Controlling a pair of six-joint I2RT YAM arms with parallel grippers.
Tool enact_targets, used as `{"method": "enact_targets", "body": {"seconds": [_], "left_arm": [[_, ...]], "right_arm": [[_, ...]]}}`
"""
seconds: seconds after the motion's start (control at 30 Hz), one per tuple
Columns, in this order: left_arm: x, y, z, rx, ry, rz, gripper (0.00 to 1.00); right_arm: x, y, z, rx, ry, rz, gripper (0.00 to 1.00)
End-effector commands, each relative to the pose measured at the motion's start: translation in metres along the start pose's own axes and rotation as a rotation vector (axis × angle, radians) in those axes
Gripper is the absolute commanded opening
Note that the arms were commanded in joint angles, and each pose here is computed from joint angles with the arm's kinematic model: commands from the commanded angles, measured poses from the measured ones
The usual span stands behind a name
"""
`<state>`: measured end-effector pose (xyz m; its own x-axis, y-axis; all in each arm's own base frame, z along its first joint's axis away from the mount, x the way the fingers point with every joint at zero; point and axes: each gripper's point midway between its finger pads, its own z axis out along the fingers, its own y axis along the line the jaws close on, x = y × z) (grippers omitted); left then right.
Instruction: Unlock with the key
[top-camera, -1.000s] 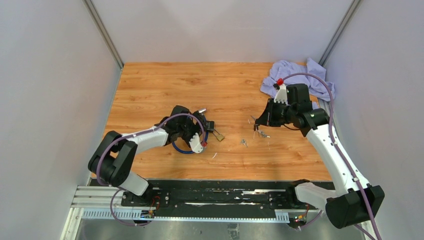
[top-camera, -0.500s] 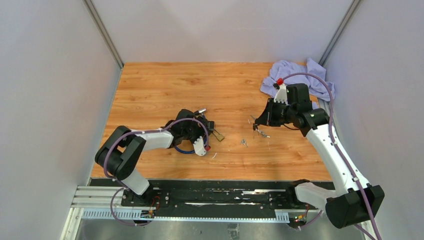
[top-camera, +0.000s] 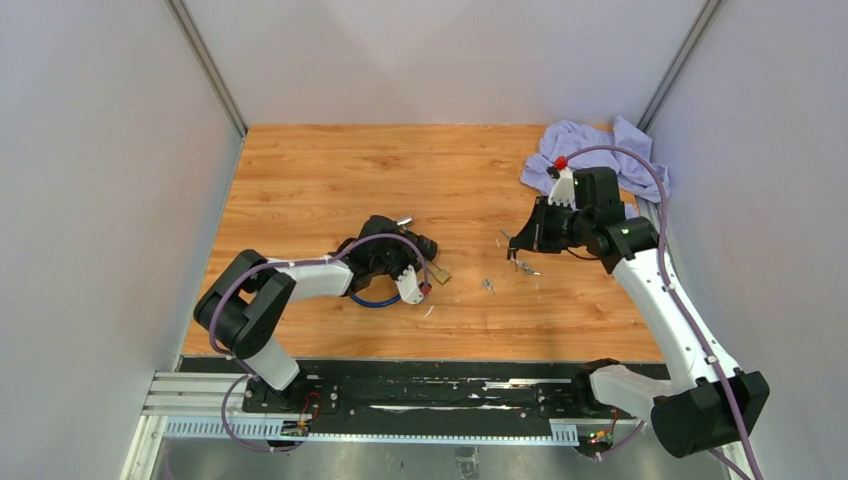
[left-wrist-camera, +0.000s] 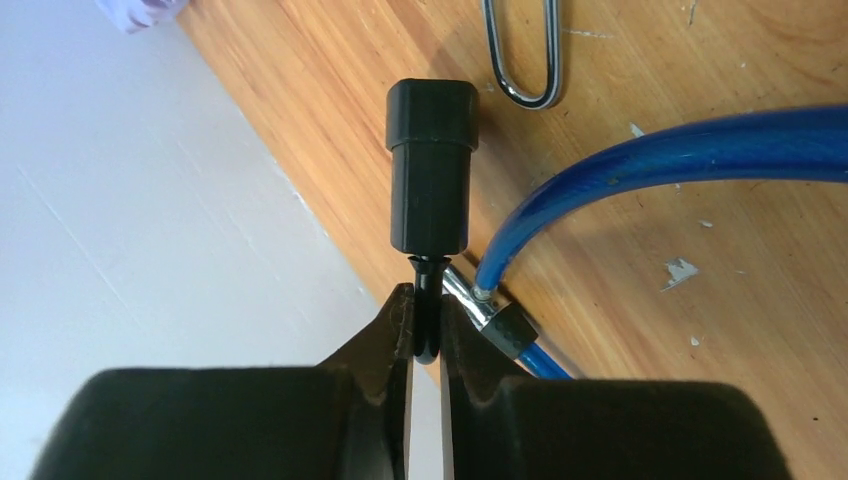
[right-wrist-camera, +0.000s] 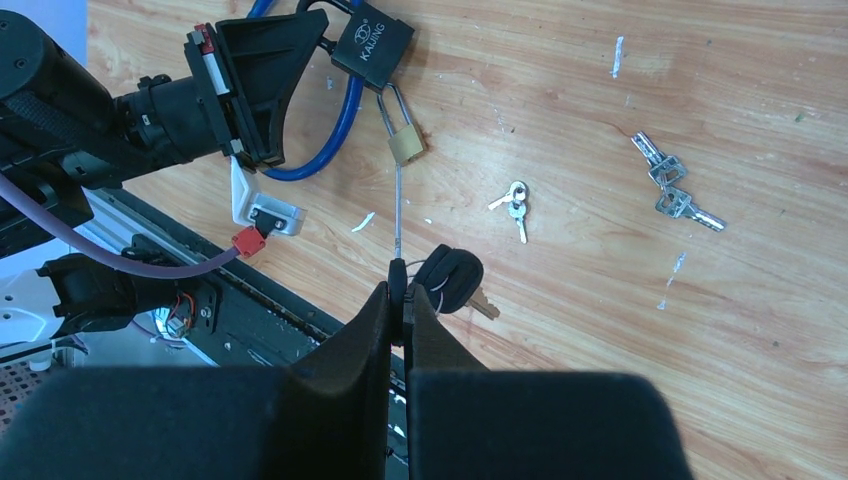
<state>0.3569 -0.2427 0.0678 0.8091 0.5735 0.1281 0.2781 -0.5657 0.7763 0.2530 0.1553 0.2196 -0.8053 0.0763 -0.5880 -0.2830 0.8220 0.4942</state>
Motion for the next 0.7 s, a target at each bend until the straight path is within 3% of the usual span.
{"method": "enact_targets", "body": {"seconds": [0.0,0.3,0.67], "left_arm": [[-0.002,0.052,-0.021,-0.162,0.017,0.061,0.06],[0.001,0.072,-0.047,-0.203,0.079,0.173,0.00],[0.030,-0.036,-0.122,0.425,0.274,0.260,0.01]], "right_arm": [[-0.004,0.014,-0.007,-0.044,-0.027,-0.020,0.01],[-0.003,0.018,-0.013,-0.061,-0.040,-0.025,0.00],[0.002,0.022,-0.017,-0.080,-0.041,-0.035,0.01]]}}
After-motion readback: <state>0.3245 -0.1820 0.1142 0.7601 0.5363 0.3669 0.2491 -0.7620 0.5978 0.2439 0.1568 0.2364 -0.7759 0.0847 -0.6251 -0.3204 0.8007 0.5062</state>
